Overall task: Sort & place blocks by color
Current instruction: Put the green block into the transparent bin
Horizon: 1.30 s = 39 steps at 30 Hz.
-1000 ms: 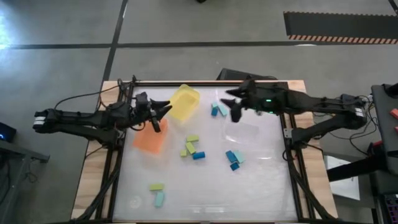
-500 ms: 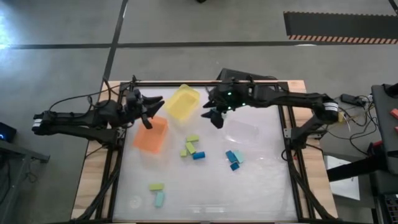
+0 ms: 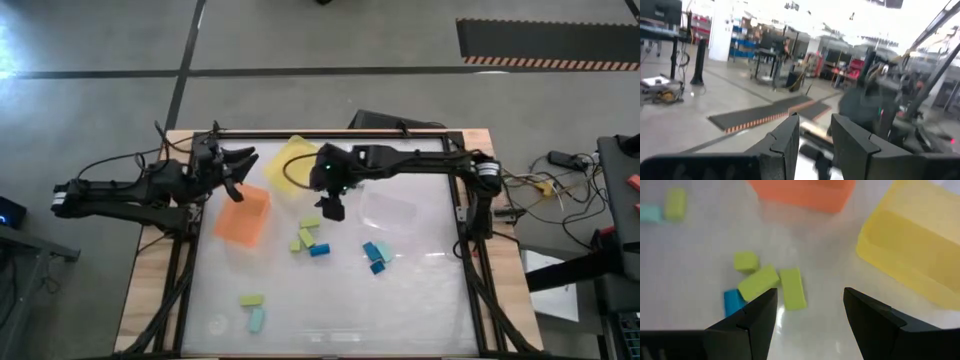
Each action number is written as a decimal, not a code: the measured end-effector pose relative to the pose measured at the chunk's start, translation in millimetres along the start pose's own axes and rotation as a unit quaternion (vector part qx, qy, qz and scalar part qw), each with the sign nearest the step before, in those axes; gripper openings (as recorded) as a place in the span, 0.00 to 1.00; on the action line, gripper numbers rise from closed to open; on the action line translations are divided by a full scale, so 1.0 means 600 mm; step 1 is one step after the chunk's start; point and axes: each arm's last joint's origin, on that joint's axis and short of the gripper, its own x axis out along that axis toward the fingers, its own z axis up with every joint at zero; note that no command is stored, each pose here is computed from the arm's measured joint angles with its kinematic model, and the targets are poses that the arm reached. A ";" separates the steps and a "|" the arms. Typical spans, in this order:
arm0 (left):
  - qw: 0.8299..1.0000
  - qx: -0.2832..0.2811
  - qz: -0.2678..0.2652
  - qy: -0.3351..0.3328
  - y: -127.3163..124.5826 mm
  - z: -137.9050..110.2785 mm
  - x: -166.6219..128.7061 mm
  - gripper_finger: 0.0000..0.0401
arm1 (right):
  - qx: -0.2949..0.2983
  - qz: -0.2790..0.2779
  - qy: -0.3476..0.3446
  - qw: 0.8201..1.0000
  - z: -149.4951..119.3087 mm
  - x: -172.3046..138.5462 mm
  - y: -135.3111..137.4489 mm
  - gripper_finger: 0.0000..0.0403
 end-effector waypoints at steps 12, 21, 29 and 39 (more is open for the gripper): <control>0.999 0.016 0.019 -0.021 0.007 0.013 -0.013 0.24 | -0.039 -0.012 0.089 0.995 -0.009 0.100 0.032 0.54; 0.999 0.007 0.023 -0.036 0.013 0.024 -0.024 0.24 | -0.038 0.009 0.103 0.994 -0.024 0.157 0.032 0.54; 0.999 0.004 0.023 -0.042 0.015 0.027 -0.029 0.24 | -0.036 0.008 0.098 0.995 -0.028 0.179 0.029 0.54; 0.999 -0.002 0.022 -0.050 0.017 0.033 -0.035 0.24 | -0.028 0.009 0.106 0.994 -0.037 0.200 0.026 0.54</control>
